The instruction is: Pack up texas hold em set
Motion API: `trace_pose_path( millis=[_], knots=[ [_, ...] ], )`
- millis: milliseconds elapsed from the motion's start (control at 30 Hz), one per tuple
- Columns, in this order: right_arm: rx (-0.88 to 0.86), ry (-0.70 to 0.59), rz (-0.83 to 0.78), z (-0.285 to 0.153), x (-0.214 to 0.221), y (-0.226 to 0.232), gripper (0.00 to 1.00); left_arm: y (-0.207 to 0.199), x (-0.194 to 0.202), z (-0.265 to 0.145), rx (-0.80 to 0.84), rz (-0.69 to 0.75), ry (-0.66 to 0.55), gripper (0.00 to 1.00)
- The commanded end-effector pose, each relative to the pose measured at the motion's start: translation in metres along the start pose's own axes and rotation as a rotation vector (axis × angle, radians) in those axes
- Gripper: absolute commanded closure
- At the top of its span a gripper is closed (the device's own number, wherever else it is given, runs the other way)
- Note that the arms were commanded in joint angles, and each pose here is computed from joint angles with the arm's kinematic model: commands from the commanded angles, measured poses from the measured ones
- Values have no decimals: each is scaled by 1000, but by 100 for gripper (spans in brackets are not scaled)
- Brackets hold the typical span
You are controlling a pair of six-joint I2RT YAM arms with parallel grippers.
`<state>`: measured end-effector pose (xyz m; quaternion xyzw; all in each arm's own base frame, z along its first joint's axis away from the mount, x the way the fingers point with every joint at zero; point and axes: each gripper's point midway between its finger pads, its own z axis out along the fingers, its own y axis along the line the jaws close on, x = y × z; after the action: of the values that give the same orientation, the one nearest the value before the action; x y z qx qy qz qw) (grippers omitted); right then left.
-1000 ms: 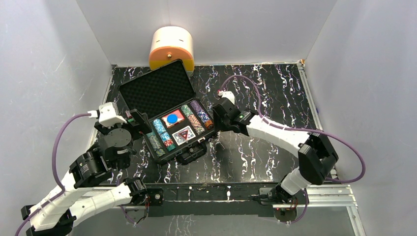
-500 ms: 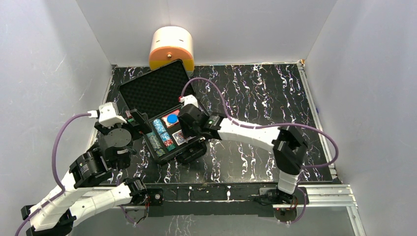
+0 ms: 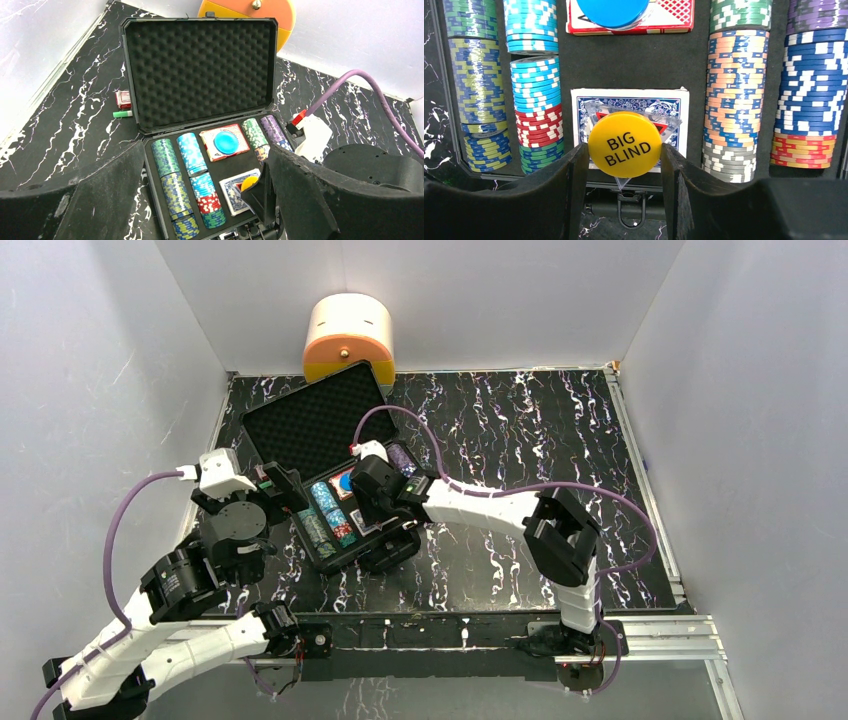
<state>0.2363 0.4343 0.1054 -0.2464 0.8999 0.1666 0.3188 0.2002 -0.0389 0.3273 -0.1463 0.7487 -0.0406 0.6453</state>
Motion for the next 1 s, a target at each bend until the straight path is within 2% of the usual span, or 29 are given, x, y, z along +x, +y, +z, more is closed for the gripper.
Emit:
trace_pose_path(
  millis=[0, 333, 533, 633, 700, 800, 833, 900, 967],
  knots=[
    [-42, -36, -1, -3, -18, 12, 46, 7, -10, -3, -17, -25, -25, 7],
    [-60, -49, -6, -14, -30, 18, 27, 15, -16, -5, -46, 1, -29, 4],
    [-56, -168, 46, -48, -62, 13, 23, 7, -22, -4, -26, 72, -28, 2],
    [4, -279, 140, -73, -76, -15, 23, -12, -19, -1, 35, 102, -7, 1],
    [59, -322, 268, -90, -63, -62, 24, -52, 8, 11, 145, 235, 60, 2],
    [103, -280, 349, -91, -27, -103, 24, -98, 52, 36, 188, 418, 185, 2],
    [105, -256, 358, -91, -14, -109, 24, -112, 65, 53, 225, 422, 251, 2],
    [102, -232, 391, -90, 10, -116, 24, -118, 64, 90, 266, 286, 377, 2],
    [106, -227, 432, -89, 29, -126, 24, -121, 43, 122, 247, 263, 389, 2]
  ],
)
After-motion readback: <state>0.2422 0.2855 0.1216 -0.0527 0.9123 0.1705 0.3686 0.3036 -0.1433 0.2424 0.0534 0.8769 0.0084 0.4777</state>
